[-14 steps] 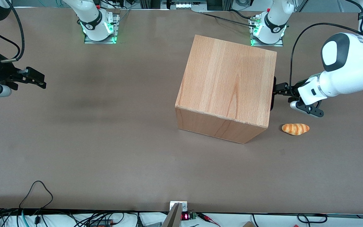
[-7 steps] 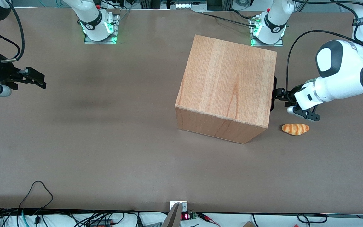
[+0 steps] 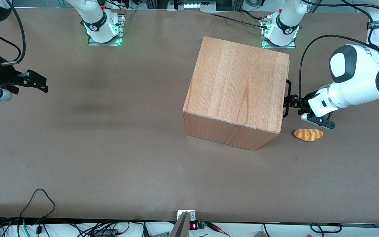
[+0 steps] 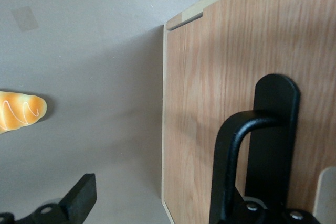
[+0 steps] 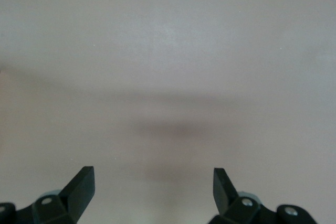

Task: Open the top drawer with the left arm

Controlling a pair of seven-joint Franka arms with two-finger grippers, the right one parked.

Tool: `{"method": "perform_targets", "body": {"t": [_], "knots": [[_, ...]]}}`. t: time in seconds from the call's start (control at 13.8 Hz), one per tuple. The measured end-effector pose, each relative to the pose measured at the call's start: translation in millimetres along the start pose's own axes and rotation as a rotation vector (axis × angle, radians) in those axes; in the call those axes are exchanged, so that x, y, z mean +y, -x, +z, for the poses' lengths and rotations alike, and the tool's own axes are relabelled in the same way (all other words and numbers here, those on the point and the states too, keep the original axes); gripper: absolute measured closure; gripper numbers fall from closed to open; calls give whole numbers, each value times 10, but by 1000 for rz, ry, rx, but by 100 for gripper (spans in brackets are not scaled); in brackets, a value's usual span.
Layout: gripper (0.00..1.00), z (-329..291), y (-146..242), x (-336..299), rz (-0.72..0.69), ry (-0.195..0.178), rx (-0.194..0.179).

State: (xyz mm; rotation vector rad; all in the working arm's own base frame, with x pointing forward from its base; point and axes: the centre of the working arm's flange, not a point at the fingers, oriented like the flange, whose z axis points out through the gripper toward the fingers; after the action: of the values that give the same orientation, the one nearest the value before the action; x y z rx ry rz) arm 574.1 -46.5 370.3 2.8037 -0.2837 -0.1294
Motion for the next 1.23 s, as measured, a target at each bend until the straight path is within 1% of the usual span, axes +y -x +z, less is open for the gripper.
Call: {"method": "perform_targets", "body": {"t": [0.15,0.36,0.58,0.73,0.87,1.23], "knots": [[0,-38,8,-100,-4,-5,16],[0,-154,67,-430,-29,-8,44],[0,-293,144,-854,-45,-7,97],[0,-403,204,-1131,-38,-27,139],[0,-513,269,-1403,-40,-47,170],[0,-679,376,-1838,-63,-65,202]]}}
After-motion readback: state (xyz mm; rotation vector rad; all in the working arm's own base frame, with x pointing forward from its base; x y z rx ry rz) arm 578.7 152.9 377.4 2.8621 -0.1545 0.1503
